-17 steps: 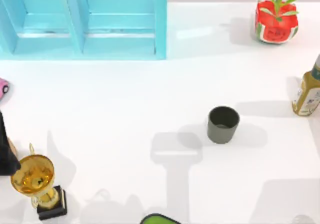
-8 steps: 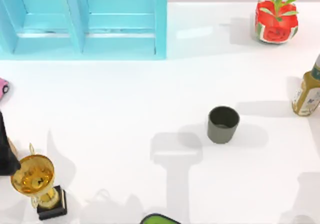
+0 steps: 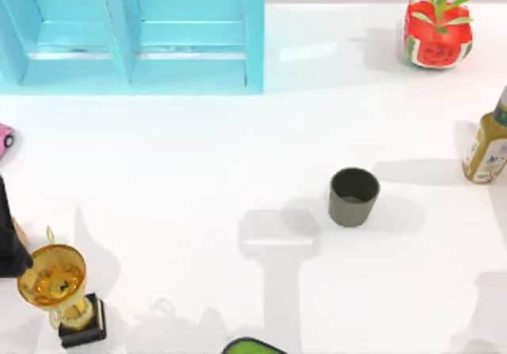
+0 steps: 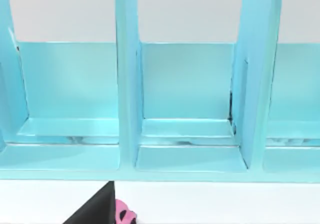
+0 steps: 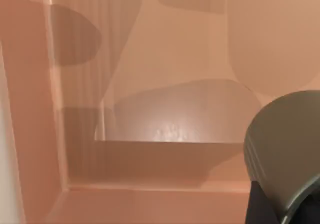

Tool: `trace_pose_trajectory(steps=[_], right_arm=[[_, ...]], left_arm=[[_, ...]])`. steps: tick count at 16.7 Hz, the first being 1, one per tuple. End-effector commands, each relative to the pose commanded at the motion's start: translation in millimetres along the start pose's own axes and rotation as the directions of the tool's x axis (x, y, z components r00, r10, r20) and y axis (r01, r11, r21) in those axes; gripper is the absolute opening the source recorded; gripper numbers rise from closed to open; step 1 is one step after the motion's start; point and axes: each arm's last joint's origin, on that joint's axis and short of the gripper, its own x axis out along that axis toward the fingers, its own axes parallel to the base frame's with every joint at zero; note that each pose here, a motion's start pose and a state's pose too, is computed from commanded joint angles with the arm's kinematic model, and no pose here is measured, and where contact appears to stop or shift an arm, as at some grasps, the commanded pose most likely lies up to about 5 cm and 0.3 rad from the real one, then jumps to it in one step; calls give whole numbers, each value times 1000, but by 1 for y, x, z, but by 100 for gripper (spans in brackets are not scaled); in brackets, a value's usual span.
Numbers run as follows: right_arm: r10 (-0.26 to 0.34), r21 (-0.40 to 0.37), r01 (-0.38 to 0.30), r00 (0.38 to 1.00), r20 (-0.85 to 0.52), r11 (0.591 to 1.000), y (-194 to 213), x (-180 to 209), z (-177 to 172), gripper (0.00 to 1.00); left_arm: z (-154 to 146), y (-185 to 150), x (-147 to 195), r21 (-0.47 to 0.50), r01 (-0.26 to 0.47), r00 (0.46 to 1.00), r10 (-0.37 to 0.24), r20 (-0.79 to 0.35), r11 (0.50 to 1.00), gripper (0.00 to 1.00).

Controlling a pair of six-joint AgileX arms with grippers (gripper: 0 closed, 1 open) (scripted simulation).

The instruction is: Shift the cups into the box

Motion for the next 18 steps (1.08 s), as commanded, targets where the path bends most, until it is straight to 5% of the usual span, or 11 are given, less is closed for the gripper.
trace_pose_trajectory(steps=[9,18], right_arm=[[0,0,0,1000,0,1000,0,0,0,98],[0,-1,0,1000,1,1000,0,0,0,100]], left_arm=[[0,0,0,0,0,1000,0,0,1000,100],[0,0,0,0,0,1000,0,0,1000,100]])
